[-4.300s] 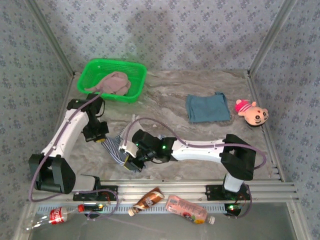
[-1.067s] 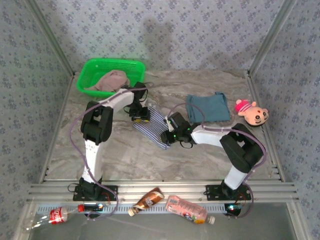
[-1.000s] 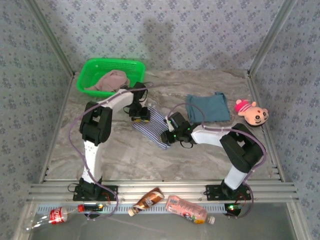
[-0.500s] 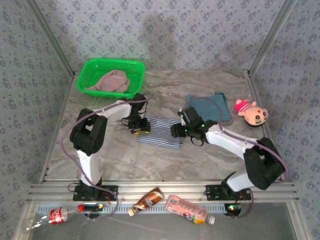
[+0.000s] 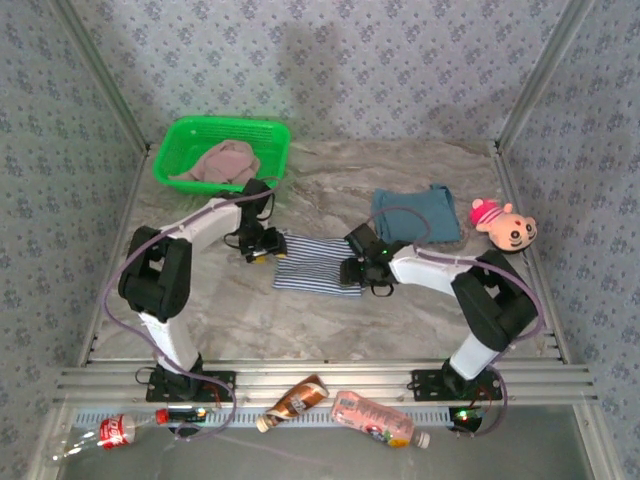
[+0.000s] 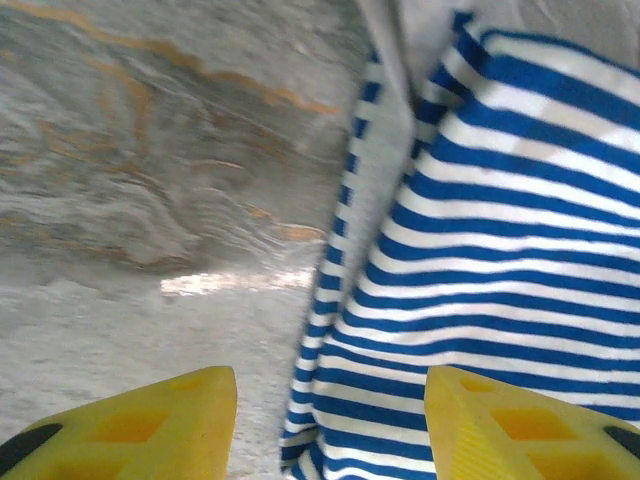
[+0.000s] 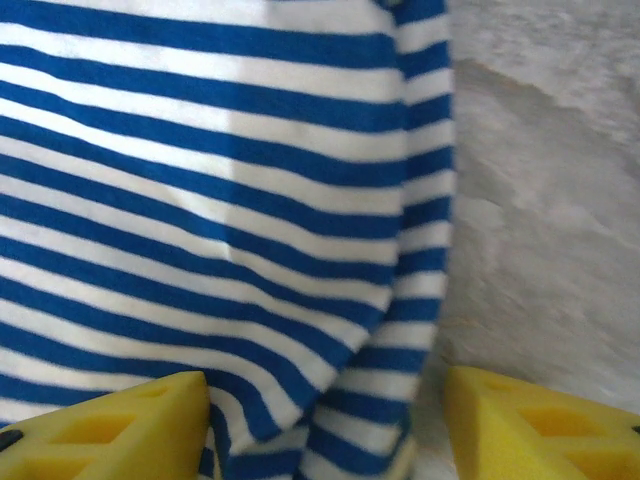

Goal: Fold and stack the tank tops

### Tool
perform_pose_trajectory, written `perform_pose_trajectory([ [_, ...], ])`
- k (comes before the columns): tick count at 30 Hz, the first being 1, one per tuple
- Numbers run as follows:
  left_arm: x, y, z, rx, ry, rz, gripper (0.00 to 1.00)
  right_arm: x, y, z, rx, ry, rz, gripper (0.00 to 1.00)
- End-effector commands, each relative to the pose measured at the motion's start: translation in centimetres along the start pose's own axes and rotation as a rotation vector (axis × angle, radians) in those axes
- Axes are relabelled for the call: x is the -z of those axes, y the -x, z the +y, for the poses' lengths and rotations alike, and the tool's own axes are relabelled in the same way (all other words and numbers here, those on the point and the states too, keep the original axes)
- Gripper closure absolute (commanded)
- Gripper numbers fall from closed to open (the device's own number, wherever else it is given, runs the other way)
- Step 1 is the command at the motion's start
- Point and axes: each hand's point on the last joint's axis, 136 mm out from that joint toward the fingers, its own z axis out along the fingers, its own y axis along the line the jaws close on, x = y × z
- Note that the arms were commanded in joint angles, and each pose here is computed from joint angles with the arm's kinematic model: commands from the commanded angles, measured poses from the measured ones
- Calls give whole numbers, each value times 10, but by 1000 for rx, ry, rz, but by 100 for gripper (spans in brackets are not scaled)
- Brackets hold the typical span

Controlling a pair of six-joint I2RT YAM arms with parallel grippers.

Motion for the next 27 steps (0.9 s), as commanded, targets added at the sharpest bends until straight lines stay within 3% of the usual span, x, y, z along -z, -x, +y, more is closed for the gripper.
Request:
perform_pose_trajectory([
  [1,13,7,-10,-16,-55,-21,46,-8,8,18,-4,40,-13,37],
  [5,1,2,-9,8,-86,16,45,-17,0,21,30,9,25,42],
  [11,-20,-2,-1,29,-70,48,45,-17,-3,23,53,3,33,65],
  [19,-34,-10,-22,40,-132,59,44,-4,-4,24,111,-8,49,76],
  [27,-41,-17,-26,46,-124,72,57,7,11,22,177,-7,10,88],
])
